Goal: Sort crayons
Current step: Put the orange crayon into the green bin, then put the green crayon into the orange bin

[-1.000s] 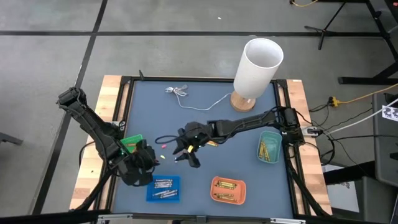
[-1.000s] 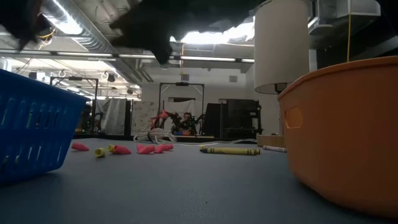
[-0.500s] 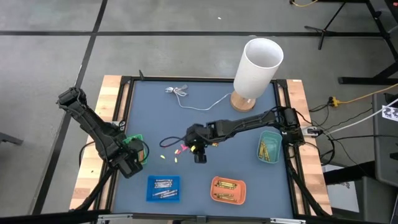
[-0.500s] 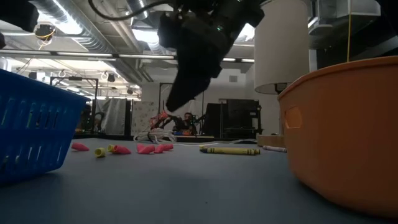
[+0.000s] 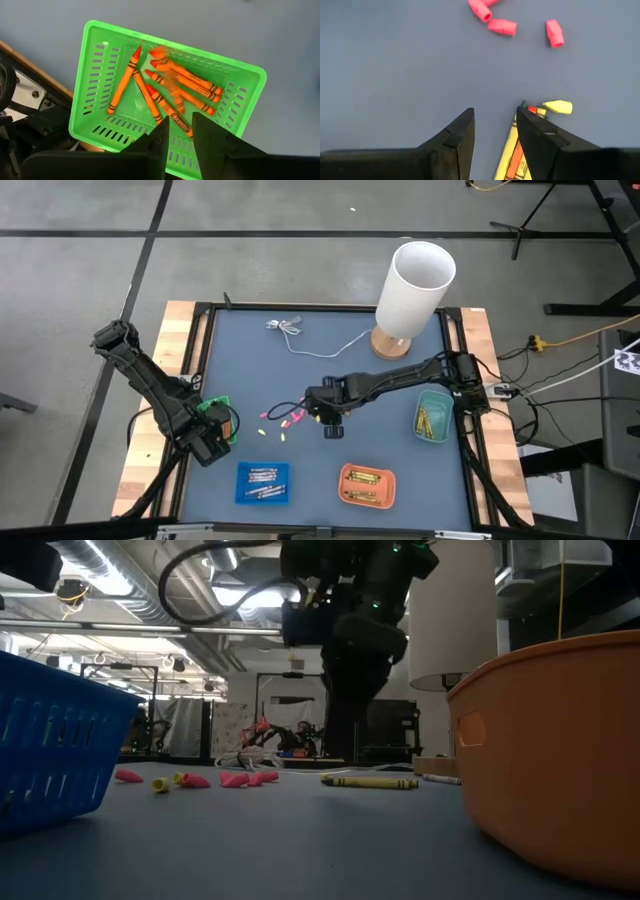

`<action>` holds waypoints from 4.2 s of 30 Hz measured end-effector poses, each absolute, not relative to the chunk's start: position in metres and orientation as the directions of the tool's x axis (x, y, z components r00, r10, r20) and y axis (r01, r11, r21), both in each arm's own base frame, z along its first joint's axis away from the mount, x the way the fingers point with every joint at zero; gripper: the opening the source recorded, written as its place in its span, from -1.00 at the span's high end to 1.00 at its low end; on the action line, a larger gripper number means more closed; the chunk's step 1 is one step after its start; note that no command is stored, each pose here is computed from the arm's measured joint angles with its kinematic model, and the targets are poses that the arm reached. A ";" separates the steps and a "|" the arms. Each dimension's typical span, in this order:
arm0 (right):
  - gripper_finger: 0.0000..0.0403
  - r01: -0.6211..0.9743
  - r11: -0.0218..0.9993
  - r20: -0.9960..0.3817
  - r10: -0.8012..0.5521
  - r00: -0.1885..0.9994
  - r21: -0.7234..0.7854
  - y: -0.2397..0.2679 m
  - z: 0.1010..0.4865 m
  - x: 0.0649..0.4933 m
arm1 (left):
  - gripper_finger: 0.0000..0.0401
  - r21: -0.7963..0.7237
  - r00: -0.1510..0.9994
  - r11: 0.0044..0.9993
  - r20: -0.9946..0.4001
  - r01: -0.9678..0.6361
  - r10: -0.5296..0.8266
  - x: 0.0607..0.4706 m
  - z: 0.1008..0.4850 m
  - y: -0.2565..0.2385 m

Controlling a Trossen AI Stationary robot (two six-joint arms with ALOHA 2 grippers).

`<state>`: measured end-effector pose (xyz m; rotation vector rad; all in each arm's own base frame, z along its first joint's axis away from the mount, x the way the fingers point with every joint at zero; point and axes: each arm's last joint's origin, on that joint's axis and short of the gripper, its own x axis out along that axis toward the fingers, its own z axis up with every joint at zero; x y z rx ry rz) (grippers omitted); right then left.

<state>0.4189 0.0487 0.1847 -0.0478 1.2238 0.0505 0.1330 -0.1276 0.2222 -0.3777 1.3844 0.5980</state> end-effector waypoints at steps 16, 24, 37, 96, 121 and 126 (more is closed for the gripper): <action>0.29 -0.074 0.997 -0.974 0.036 0.224 0.020 0.049 0.173 0.411 | 0.62 0.057 0.139 0.797 -0.975 -0.601 0.174 0.137 0.222 -0.130; 0.29 -0.065 0.997 -0.982 -0.020 0.186 -0.033 0.048 0.154 0.415 | 0.62 0.052 0.143 0.798 -0.975 -0.600 0.170 0.137 0.222 -0.130; 0.29 -0.062 0.996 -0.984 -0.051 0.173 -0.062 0.047 0.149 0.416 | 0.61 0.049 0.175 0.801 -0.966 -0.597 0.189 0.138 0.222 -0.131; 0.43 -0.034 0.999 -0.980 -0.011 0.200 -0.019 0.023 0.140 0.425 | 0.62 0.047 0.191 0.801 -0.961 -0.597 0.199 0.139 0.223 -0.131; 0.91 -0.052 0.995 -0.975 0.096 0.202 0.088 0.026 0.140 0.426 | 0.62 -0.095 0.436 0.793 -0.871 -0.601 0.226 0.154 0.226 -0.138; 0.92 -0.062 0.986 -0.977 0.159 0.142 0.152 0.031 0.154 0.427 | 0.62 -0.123 0.472 0.790 -0.852 -0.601 0.227 0.156 0.227 -0.140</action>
